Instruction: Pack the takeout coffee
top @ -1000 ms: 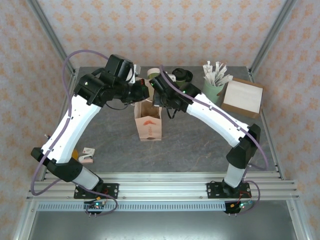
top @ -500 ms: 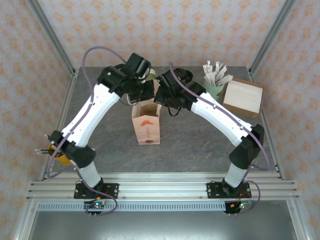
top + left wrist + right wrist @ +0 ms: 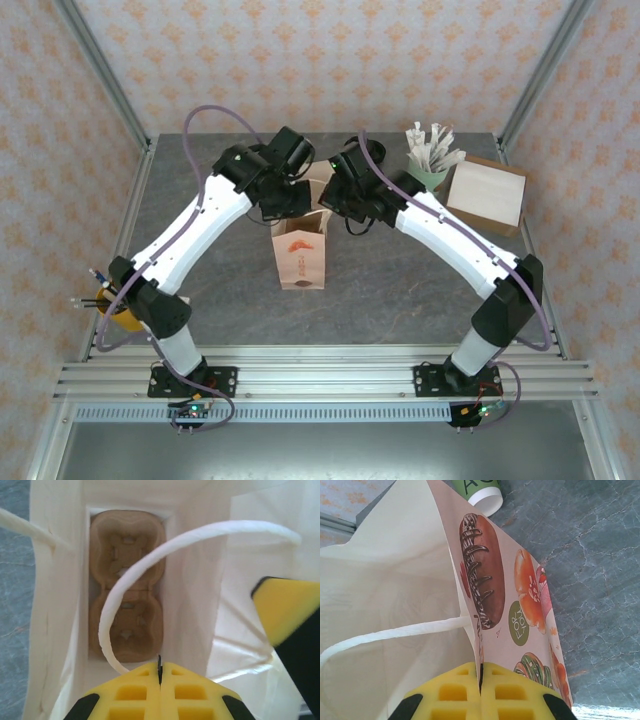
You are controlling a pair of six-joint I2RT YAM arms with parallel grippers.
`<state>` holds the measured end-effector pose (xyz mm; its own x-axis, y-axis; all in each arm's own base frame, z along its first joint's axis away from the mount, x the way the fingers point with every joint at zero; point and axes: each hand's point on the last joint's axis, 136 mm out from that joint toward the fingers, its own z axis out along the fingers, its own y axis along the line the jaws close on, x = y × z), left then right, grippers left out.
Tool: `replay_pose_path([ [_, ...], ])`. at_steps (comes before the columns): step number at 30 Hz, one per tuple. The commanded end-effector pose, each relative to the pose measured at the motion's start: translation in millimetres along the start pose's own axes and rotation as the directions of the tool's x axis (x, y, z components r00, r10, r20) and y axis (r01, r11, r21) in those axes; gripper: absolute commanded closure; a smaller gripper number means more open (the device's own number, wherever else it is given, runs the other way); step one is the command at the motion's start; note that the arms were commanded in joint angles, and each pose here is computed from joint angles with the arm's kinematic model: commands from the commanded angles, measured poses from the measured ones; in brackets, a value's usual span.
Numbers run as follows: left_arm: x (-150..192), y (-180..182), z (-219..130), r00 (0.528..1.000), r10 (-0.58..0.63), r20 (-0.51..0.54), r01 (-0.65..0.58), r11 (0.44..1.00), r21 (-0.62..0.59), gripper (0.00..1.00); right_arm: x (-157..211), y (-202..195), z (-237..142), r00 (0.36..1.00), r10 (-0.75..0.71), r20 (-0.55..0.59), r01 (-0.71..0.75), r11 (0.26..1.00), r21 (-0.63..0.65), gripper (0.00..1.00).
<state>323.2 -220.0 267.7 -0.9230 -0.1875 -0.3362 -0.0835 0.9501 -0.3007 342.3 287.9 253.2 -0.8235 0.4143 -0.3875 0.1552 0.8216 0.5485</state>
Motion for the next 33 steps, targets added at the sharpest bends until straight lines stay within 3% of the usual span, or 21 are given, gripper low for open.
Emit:
replay_pose_path([
  [1, -23.7, -38.4, -43.2, 0.988, -0.003, 0.154, -0.035, 0.970, 0.239, 1.00, -5.0, -0.6, -8.0, 0.999, 0.045, 0.029, -0.045, 0.999, -0.017, 1.00],
  [4, -25.4, -60.0, -55.2, 0.989, -0.002, 0.151, -0.051, 0.936, 0.349, 1.00, -6.2, -1.3, -8.7, 0.998, 0.044, 0.035, -0.043, 0.999, -0.012, 1.00],
  [6, -24.8, -59.7, -58.5, 0.988, -0.005, 0.154, -0.050, 0.933, 0.356, 1.00, -6.8, -2.7, -9.2, 0.998, 0.045, 0.039, -0.045, 0.999, -0.004, 1.00],
  [11, -16.4, -14.9, -55.3, 0.983, 0.024, 0.185, -0.055, 0.985, 0.166, 1.00, -8.2, -6.6, -10.6, 0.998, 0.048, 0.050, -0.049, 0.999, 0.013, 1.00],
  [13, -6.0, -4.0, -45.8, 0.988, 0.064, 0.141, -0.081, 0.990, 0.113, 1.00, -9.8, -6.0, -12.2, 0.997, 0.047, 0.057, -0.047, 0.999, 0.011, 1.00],
  [17, 6.4, -10.7, -18.6, 0.997, 0.077, 0.028, -0.079, 0.992, 0.098, 1.00, -11.6, -1.2, -13.8, 0.997, 0.037, 0.062, -0.036, 0.999, -0.008, 1.00],
  [22, -11.8, -8.4, 1.7, 0.996, 0.083, 0.045, -0.078, 0.992, -0.096, 1.00, -11.2, 11.6, -14.7, 0.997, 0.030, 0.065, -0.024, 0.995, -0.095, 1.00],
  [28, -18.5, 5.8, 44.5, 1.000, 0.017, 0.019, -0.012, 0.972, -0.235, 1.00, -10.1, 11.7, -16.2, 0.997, 0.040, 0.071, -0.031, 0.992, -0.122, 1.00],
  [33, -14.4, 5.0, 66.2, 0.998, 0.047, -0.046, -0.057, 0.971, -0.232, 1.00, -14.6, 10.5, -20.3, 0.992, 0.073, 0.102, -0.058, 0.989, -0.138, 1.00],
])
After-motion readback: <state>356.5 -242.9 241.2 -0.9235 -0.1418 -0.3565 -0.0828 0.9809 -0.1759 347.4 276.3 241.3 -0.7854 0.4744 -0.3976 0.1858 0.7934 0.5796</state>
